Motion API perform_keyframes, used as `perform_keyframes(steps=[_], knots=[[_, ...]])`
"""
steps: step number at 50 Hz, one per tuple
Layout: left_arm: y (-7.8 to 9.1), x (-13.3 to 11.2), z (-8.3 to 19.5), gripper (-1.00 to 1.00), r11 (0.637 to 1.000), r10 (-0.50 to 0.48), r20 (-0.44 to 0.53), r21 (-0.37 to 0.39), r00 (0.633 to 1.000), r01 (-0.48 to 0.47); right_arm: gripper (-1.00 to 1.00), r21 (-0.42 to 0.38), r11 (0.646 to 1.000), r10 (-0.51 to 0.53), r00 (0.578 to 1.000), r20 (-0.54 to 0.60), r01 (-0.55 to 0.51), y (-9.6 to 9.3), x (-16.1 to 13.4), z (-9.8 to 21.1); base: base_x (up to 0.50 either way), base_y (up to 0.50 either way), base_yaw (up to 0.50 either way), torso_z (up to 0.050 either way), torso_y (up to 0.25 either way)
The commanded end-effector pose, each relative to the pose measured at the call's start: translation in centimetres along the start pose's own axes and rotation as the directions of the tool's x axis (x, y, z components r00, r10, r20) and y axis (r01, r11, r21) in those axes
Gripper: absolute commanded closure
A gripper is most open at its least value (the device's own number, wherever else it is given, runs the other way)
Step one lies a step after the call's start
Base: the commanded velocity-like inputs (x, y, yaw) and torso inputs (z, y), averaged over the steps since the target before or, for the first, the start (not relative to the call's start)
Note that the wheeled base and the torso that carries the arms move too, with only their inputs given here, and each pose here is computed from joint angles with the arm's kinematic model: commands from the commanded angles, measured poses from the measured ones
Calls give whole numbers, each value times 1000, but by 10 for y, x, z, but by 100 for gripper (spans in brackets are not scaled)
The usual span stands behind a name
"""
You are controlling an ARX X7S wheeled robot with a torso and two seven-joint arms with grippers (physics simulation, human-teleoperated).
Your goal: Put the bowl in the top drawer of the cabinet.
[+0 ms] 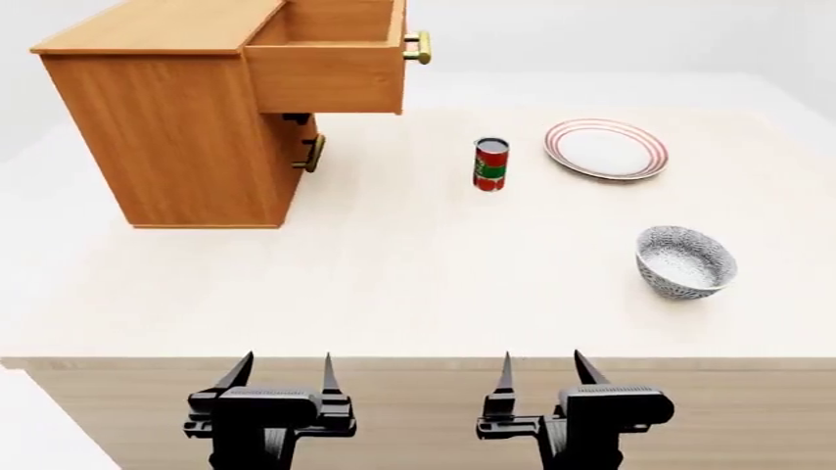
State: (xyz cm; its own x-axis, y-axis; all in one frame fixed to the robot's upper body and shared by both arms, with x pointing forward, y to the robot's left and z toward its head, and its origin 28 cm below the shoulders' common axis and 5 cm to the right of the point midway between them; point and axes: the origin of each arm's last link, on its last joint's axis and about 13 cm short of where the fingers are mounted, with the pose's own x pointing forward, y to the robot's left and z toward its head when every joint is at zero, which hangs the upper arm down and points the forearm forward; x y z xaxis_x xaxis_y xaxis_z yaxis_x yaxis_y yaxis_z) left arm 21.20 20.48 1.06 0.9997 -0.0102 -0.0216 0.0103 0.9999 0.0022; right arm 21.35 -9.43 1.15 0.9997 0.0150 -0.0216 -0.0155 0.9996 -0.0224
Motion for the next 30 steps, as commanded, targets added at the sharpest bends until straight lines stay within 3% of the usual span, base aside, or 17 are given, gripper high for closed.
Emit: perform_keyframes(steps=[1,17,30], knots=[[0,1,0,-100,1000,-2,-5,0,1000,2,-100,0,1000,1,1000,-1,-1,0,0,0,0,500,0,0,0],[0,0,0,-100,1000,-3,-3,0,1000,3,-100,7,1000,2,1000,-3,-2,-1,-3,-1,0,500,0,0,0],[-2,-1,19,-100,998,-56,0,-9,998,56,-100,25,1000,0,1000,8,0,-5,-2,20,0,0,0,0,0]])
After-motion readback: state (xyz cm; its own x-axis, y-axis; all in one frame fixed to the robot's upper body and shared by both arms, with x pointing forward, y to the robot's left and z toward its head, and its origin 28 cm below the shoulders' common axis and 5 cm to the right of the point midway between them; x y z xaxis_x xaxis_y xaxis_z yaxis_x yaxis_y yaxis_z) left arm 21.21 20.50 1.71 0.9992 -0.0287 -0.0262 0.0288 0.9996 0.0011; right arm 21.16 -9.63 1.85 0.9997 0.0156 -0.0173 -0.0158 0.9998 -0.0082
